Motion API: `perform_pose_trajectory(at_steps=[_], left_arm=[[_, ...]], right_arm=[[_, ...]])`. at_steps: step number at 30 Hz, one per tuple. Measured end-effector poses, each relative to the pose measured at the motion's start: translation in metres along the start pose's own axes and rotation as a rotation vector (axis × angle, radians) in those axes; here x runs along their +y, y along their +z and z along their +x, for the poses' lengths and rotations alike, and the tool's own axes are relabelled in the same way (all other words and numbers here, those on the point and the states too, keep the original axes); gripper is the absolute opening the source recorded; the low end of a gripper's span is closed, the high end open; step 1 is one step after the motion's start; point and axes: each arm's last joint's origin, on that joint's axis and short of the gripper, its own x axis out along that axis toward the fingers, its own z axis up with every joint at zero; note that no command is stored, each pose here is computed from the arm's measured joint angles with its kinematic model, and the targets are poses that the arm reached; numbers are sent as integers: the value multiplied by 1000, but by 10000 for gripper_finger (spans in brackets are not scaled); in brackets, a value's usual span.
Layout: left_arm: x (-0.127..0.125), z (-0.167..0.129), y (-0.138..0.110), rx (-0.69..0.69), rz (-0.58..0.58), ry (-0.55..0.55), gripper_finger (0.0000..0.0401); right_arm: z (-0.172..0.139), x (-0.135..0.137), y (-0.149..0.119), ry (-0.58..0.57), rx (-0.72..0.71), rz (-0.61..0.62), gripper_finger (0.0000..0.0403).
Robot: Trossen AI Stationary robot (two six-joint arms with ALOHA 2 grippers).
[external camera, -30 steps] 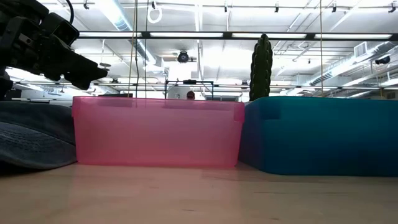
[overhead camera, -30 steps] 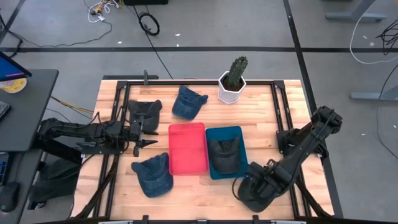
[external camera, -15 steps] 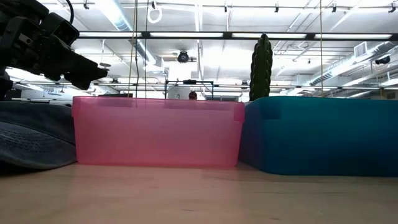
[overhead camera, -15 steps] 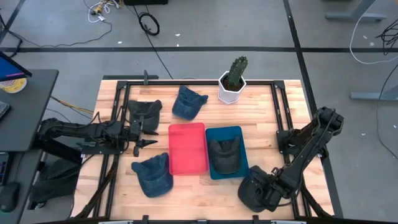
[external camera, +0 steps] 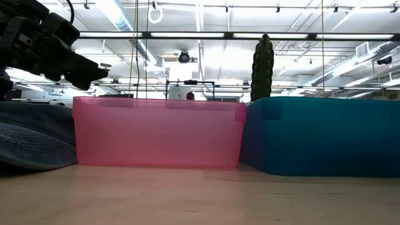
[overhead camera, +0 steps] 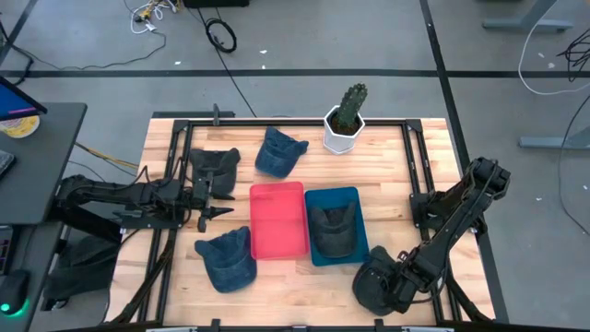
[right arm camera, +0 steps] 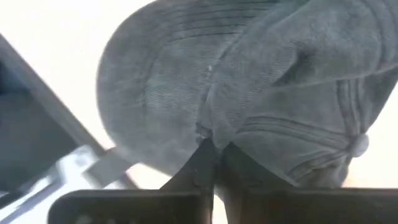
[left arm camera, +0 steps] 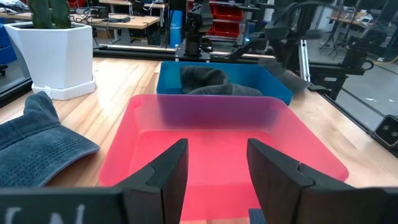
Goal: Pick & Place hat
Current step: Put the bottom black cap into the blue bin
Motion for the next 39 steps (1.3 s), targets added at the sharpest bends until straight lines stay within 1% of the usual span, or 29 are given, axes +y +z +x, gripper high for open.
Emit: perform_pose_trajectory(at_steps=[2,6,8,11,14,20,24,29,32,34,37,39], left_arm=[[0,0,0,0,0,0,170],[0,0,0,0,0,0,170],[0,0,0,0,0,0,170],[0,0,0,0,0,0,170],[0,0,0,0,0,0,170],[0,0,0,0,0,0,170],[0,0,0,0,0,0,170],[0,0,0,0,0,1,170],[0,0,0,0,0,1,170],[0,0,0,0,0,1,170],[0,0,0,0,0,0,170],[0,0,0,0,0,0,170]], right_arm=[[-8,6,-1,54,19,-5,15],[-32,23,-2,135,15,-105,7],[-47,31,-2,156,9,-165,6],[-69,36,2,105,-5,-211,4],[-90,35,12,28,-50,-261,2],[-120,32,40,-65,-121,-480,1],[-130,28,64,-112,-176,-614,1],[-134,21,96,-148,-190,-760,0],[-136,13,112,-214,-212,-842,0],[-137,9,120,-267,-219,-908,0],[-139,4,127,-312,-212,-997,0],[-139,3,131,-325,-213,-1019,0]])
